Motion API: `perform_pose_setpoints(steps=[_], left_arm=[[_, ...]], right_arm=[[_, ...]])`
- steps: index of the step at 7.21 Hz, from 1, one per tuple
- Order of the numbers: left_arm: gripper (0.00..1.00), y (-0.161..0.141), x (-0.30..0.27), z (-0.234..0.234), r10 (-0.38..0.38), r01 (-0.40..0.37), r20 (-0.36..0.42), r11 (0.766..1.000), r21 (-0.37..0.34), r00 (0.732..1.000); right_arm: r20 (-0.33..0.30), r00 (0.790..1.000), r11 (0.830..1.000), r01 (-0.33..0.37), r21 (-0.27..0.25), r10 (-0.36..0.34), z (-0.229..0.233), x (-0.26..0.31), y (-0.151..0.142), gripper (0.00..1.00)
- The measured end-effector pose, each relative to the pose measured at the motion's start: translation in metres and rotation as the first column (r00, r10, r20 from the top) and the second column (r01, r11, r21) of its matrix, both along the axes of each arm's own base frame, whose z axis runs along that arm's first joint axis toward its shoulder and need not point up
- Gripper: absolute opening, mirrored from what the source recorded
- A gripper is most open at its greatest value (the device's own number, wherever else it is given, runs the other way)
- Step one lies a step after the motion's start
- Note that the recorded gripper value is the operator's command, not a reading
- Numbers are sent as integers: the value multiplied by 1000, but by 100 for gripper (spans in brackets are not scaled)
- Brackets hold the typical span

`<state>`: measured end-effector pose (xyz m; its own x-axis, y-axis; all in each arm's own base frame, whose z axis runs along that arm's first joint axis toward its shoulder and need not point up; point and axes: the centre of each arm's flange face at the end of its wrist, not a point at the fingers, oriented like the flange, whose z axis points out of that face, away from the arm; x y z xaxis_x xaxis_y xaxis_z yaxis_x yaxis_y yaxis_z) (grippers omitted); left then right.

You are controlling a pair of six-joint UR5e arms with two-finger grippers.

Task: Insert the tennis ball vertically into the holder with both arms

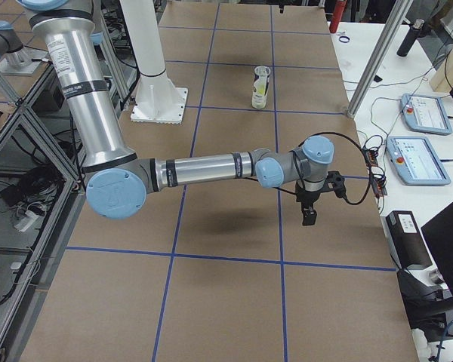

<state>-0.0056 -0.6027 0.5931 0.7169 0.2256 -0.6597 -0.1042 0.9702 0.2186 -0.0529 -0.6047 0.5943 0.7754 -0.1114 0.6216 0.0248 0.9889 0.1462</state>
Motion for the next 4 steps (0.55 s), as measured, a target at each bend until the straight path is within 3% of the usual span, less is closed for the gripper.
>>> perform_pose_setpoints(steps=[2,4], left_arm=[[100,50,-29,20,-53,51,-40,998,-44,998],[100,59,-35,17,-97,94,-33,992,-80,995]], right_arm=[[48,999,1000,-6,-30,7,18,16,35,100],[117,992,997,-41,-69,49,25,46,54,100]])
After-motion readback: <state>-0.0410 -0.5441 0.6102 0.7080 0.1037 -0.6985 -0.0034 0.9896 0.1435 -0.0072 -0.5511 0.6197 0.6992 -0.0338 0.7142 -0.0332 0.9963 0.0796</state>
